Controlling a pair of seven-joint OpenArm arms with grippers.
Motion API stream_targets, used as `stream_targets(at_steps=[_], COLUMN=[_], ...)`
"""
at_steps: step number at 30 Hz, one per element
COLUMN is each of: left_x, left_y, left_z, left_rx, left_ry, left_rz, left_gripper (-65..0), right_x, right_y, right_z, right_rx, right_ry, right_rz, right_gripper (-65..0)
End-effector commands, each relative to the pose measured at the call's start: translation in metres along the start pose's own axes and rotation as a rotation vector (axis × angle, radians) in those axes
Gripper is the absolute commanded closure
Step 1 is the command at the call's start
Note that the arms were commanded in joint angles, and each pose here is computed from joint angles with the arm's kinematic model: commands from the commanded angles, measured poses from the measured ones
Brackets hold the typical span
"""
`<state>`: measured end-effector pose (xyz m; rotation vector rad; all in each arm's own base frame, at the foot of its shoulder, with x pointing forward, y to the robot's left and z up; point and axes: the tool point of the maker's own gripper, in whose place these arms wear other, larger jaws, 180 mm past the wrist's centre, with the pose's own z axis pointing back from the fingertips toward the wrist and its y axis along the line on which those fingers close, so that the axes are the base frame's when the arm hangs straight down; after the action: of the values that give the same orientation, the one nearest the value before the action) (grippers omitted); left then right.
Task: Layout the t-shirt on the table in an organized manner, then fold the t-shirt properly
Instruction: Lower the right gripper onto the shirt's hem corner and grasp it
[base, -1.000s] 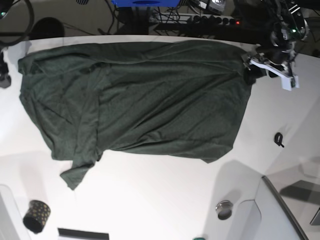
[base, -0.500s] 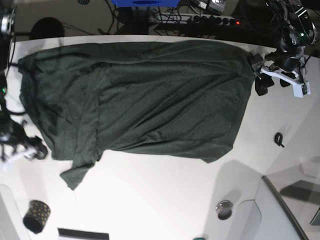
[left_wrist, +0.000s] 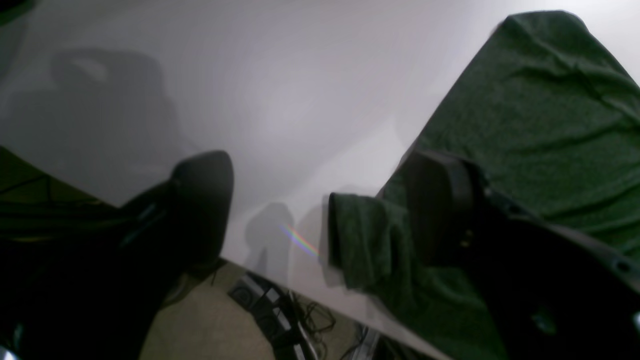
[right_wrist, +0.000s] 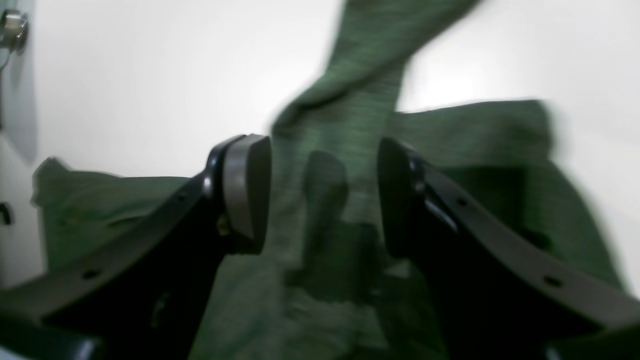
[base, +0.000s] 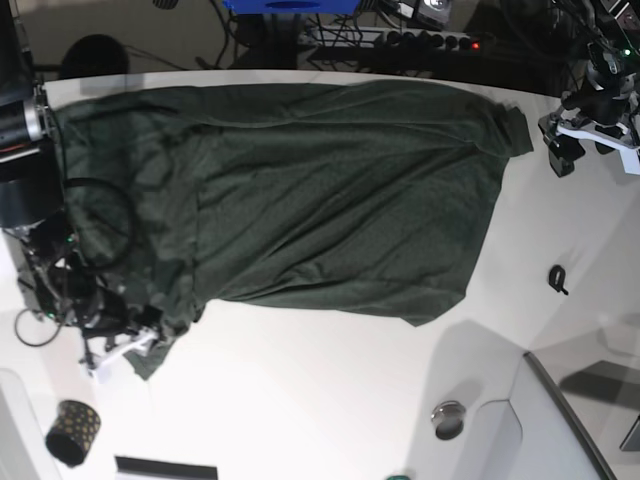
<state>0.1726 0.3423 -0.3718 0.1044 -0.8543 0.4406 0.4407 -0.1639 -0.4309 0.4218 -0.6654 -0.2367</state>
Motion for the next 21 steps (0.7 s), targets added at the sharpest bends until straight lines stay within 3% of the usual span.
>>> stream_targets(at_steps=[1,13,21], left_x=[0.01,0.01,0.01], left_y=[0.002,0.001,0.001], left_z=[0.003,0.003,0.002], left_rx=[-0.001,-0.002,-0.003], left_ry=[-0.037,-0.035,-0.035], left_rz=[-0.011,-0.011,-0.015], left_gripper=[-51.5,-51.5,-51.5], right_x=[0.029,-0.004,-0.004], right_y=[0.006,-0.031,-0.009], right_z=[0.005,-0.005,-0.005], right_rx=[0.015,-0.07,-0.018], right_ry=[-0.071,-0.045,-0.055], right_rz=[0.013,-0.06,-0.036], right_gripper=[-31.7,-31.7,-31.5])
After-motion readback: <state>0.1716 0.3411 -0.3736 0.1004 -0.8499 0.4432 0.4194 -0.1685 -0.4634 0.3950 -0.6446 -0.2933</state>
